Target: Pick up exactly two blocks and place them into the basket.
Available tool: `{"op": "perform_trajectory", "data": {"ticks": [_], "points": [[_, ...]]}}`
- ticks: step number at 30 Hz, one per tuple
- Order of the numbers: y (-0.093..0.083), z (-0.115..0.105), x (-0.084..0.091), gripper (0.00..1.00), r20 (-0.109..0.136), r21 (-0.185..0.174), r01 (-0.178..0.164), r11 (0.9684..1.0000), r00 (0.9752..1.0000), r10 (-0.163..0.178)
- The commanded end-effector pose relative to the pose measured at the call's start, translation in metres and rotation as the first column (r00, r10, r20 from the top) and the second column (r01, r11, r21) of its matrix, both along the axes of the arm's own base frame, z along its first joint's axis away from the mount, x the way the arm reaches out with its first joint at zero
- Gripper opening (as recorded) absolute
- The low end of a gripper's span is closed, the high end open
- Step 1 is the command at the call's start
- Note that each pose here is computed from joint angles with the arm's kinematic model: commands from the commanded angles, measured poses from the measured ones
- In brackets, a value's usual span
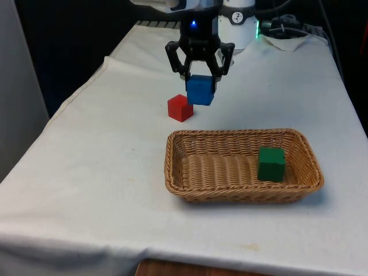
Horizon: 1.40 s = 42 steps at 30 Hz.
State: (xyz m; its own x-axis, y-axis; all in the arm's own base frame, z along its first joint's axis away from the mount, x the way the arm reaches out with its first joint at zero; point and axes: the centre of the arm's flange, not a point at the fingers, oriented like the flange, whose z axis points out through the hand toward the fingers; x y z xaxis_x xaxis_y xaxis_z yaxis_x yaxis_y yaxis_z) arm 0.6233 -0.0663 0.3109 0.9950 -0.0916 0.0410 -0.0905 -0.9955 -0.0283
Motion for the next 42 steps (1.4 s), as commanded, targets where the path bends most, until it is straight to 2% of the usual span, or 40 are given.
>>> {"op": "perform_trajectory", "data": {"ticks": [1,7,8,12,15,17,25,26,30,32,33,40,41,42], "points": [[0.001,-0.001,0.006,0.03,-0.005,0.005,0.001,1.0000,1.0000,-0.001],[0.004,-0.007,0.028,0.03,0.004,-0.024,-0.006,0.9997,1.0000,0.006],[0.004,-0.005,0.026,0.03,0.009,-0.026,-0.007,0.9996,0.9999,0.008],[0.007,-0.016,0.042,0.03,0.011,-0.045,-0.016,0.9989,0.9998,0.017],[0.009,-0.024,0.053,0.03,0.019,-0.061,-0.025,0.9978,0.9995,0.026],[0.010,-0.023,0.052,0.03,0.015,-0.064,-0.027,0.9976,0.9995,0.028],[0.023,-0.044,0.084,0.03,0.038,-0.094,-0.043,0.9947,0.9982,0.047],[0.020,-0.040,0.081,0.03,0.040,-0.099,-0.042,0.9942,0.9981,0.047],[0.035,-0.057,0.094,0.03,0.041,-0.097,-0.050,0.9940,0.9977,0.055],[0.039,-0.065,0.095,0.03,0.037,-0.097,-0.053,0.9939,0.9977,0.057],[0.037,-0.061,0.095,0.03,0.037,-0.102,-0.054,0.9934,0.9976,0.058],[0.046,-0.089,0.095,0.03,0.029,-0.084,-0.059,0.9947,0.9977,0.062],[0.045,-0.087,0.094,0.03,0.025,-0.094,-0.057,0.9940,0.9979,0.060],[0.046,-0.091,0.095,0.03,0.028,-0.080,-0.058,0.9951,0.9978,0.060]]}}
